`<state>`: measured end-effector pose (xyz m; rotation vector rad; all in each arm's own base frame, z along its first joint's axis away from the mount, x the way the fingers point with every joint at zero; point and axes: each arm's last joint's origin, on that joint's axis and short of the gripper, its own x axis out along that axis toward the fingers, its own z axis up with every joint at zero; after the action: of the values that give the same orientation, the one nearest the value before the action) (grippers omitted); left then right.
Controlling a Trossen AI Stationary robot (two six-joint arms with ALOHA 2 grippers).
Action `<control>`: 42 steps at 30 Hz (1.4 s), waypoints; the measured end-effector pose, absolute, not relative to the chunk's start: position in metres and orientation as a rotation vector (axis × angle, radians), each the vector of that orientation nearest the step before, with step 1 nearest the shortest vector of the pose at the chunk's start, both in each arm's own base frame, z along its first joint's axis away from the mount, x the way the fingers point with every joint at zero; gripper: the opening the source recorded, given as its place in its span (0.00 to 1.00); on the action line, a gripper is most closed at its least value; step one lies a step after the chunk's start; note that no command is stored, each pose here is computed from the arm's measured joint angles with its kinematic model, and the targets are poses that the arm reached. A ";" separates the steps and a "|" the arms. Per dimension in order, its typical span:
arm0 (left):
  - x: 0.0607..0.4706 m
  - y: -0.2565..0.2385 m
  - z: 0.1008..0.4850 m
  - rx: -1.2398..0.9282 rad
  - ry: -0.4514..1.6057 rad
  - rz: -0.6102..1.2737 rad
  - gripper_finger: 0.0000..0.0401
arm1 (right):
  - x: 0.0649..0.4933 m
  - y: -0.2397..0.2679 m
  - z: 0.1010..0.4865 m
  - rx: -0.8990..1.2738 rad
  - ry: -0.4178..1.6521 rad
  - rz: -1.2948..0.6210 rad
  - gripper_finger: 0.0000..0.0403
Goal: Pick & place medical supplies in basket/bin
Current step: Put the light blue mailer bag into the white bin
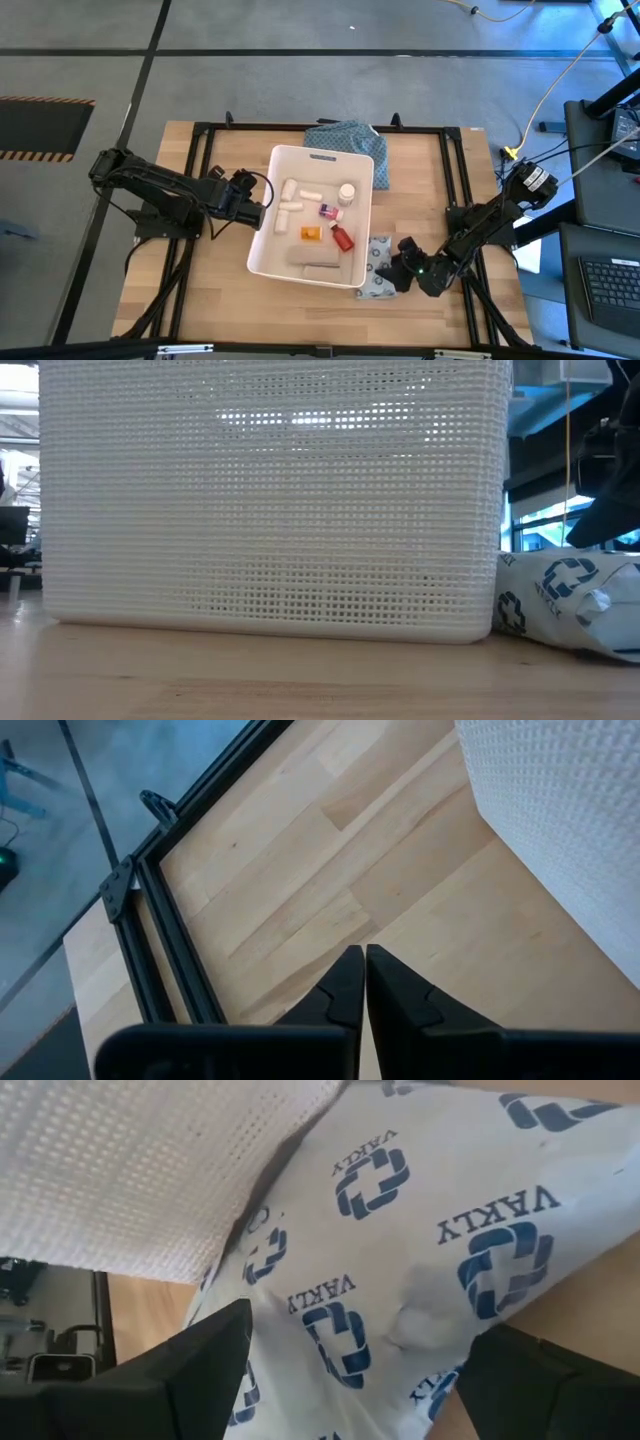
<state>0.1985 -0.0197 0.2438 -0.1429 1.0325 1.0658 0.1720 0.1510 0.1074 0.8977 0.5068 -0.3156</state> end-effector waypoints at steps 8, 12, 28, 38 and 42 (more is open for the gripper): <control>0.199 -0.020 0.244 -0.145 1.030 1.065 0.03 | 0.173 0.151 0.109 0.880 0.487 -0.321 0.78; 0.199 -0.020 0.244 -0.145 1.030 1.065 0.02 | 0.176 0.149 0.109 0.901 0.476 -0.329 0.77; 0.199 -0.020 0.244 -0.144 1.031 1.065 0.02 | 0.180 0.147 0.112 0.937 0.463 -0.322 0.46; 0.199 -0.020 0.244 -0.145 1.035 1.063 0.03 | 0.178 0.147 0.117 0.938 0.473 -0.309 0.45; 0.199 -0.020 0.244 -0.150 1.040 1.060 0.02 | 0.175 0.146 0.128 0.919 0.462 -0.269 0.43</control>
<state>0.1985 -0.0200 0.2436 -0.1505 1.0405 1.0596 0.1746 0.1465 0.1284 0.9187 0.4625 -0.2692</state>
